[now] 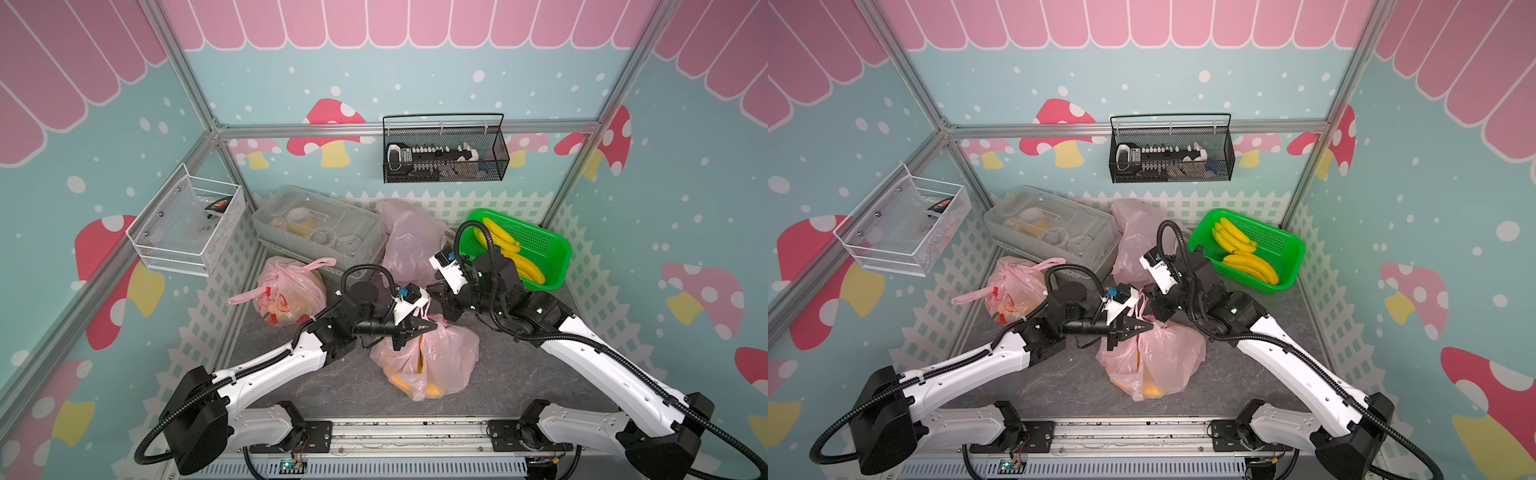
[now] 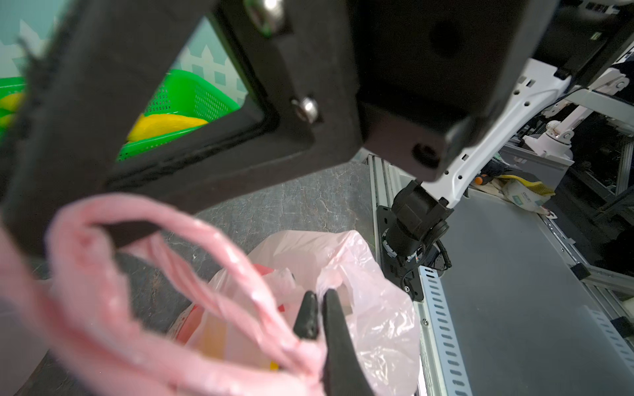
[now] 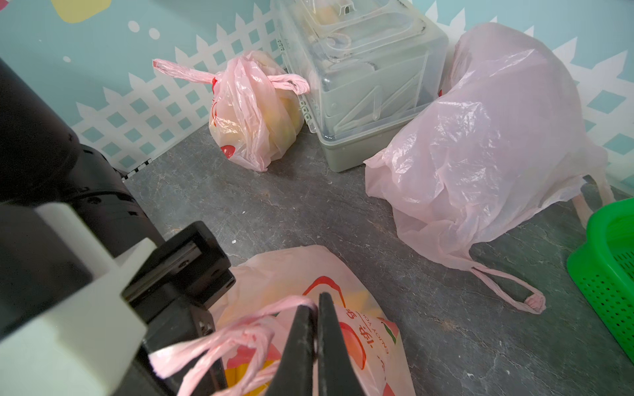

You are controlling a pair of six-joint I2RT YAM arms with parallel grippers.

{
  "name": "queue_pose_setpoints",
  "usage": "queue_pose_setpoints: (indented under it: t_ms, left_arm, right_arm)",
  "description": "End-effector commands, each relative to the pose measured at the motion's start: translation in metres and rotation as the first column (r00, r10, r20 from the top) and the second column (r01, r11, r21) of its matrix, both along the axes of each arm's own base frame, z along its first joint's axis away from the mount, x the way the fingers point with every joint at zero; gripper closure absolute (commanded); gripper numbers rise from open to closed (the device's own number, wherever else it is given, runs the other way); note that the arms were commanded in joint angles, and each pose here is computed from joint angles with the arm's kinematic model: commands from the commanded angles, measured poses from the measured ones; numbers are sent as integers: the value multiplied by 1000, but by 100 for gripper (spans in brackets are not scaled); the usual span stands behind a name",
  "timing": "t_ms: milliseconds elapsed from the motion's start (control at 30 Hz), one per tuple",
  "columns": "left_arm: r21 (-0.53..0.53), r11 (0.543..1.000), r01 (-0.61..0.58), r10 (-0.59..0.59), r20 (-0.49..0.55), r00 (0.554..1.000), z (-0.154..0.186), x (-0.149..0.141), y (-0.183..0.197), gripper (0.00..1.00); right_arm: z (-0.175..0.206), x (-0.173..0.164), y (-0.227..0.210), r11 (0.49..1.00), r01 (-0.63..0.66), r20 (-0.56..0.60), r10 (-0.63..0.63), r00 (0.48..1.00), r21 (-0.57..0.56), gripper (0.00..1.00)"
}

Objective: Place the banana into a plastic bag & tie a knot
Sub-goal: Cross the plastic bag at the center of the board.

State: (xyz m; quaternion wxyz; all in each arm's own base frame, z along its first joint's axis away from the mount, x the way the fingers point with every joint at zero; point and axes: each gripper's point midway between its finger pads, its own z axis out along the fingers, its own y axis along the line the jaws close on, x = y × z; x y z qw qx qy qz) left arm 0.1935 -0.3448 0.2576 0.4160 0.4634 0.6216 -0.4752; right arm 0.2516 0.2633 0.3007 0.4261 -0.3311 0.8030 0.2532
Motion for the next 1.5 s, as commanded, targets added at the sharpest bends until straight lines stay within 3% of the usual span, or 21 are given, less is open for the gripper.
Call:
queue_pose_setpoints:
  t_ms: [0,267,500,633,833,1233,1467]
  left_arm:
    - [-77,997,-3,4,10,1000,16,1,7,100]
    - [-100,995,6,-4,15,1000,19,0,2,100]
    - [-136,968,-210,208,-27,978,24,35,27,100]
    - [-88,956,-278,273,-66,960,15,52,29,100]
    - [-113,916,-386,378,-83,922,20,70,37,100]
    - [-36,906,-421,417,-81,905,-3,52,55,92]
    - [-11,915,-403,400,-97,911,-14,37,59,84]
  right_arm:
    - [5,4,-2,1000,21,25,-22,999,17,100]
    - [-4,-4,24,996,-71,-44,73,996,59,100]
    - [-3,2,-12,996,52,29,-50,998,-68,100]
    - [9,-2,-17,997,61,57,-57,997,-55,100]
    - [4,-9,1,999,36,25,-35,999,-29,100]
    - [-47,-38,23,999,7,-153,-13,988,-45,100]
    - [-56,-49,22,997,-4,-170,-10,985,-83,100]
